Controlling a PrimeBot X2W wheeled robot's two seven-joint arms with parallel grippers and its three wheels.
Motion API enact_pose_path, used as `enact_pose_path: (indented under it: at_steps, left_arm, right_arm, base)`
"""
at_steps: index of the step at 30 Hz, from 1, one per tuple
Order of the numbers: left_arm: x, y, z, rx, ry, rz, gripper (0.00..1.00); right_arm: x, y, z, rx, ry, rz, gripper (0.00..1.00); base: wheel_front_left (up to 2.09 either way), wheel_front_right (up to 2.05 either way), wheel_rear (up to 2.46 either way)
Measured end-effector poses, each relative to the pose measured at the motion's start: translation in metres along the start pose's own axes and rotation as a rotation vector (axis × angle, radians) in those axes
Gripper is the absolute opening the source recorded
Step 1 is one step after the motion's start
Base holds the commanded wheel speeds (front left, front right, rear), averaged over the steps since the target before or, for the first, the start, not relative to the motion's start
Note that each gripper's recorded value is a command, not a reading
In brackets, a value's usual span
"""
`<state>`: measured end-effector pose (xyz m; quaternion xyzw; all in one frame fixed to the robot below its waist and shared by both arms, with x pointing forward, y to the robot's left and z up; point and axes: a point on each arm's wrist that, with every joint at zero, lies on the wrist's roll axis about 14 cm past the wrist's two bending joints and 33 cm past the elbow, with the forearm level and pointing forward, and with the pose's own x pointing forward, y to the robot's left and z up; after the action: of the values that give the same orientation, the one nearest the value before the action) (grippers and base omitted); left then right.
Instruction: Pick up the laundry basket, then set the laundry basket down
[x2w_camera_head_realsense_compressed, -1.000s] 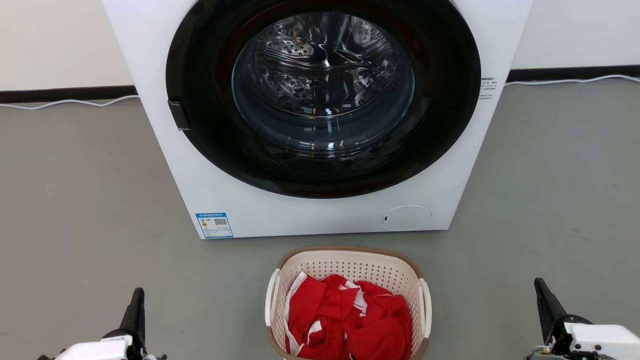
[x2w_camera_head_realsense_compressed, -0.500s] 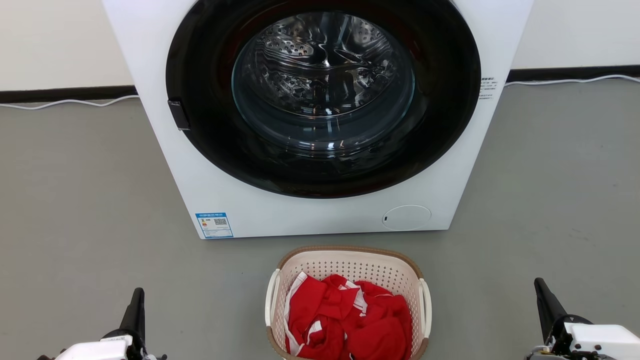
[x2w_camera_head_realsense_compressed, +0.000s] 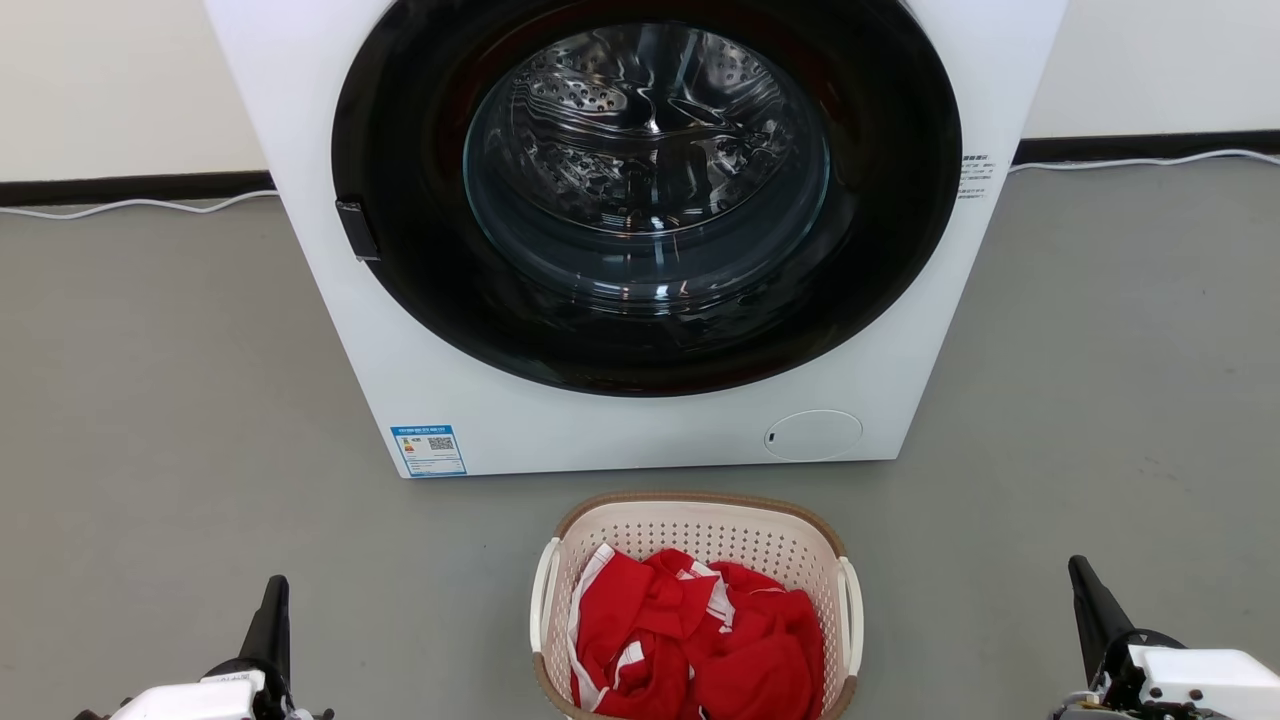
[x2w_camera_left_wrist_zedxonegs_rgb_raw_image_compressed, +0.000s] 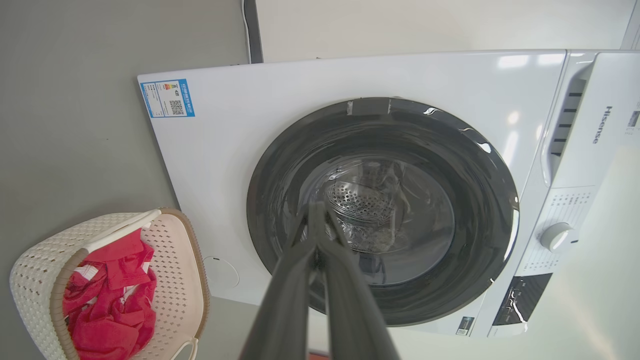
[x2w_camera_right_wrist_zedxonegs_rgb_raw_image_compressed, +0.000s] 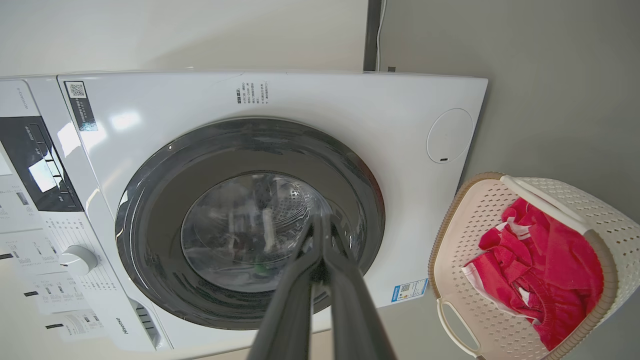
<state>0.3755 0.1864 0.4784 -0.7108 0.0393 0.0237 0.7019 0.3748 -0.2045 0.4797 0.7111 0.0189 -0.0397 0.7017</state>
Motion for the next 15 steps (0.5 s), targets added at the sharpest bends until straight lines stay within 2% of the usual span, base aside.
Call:
enact_pose_path:
  at_steps: [15]
  left_arm:
    - [0.0000,0.0000,0.0000,0.000,0.000,0.000,0.00]
  right_arm:
    - [0.0000,0.0000,0.0000,0.000,0.000,0.000,0.00]
  base:
    - [0.00,0.00,0.00]
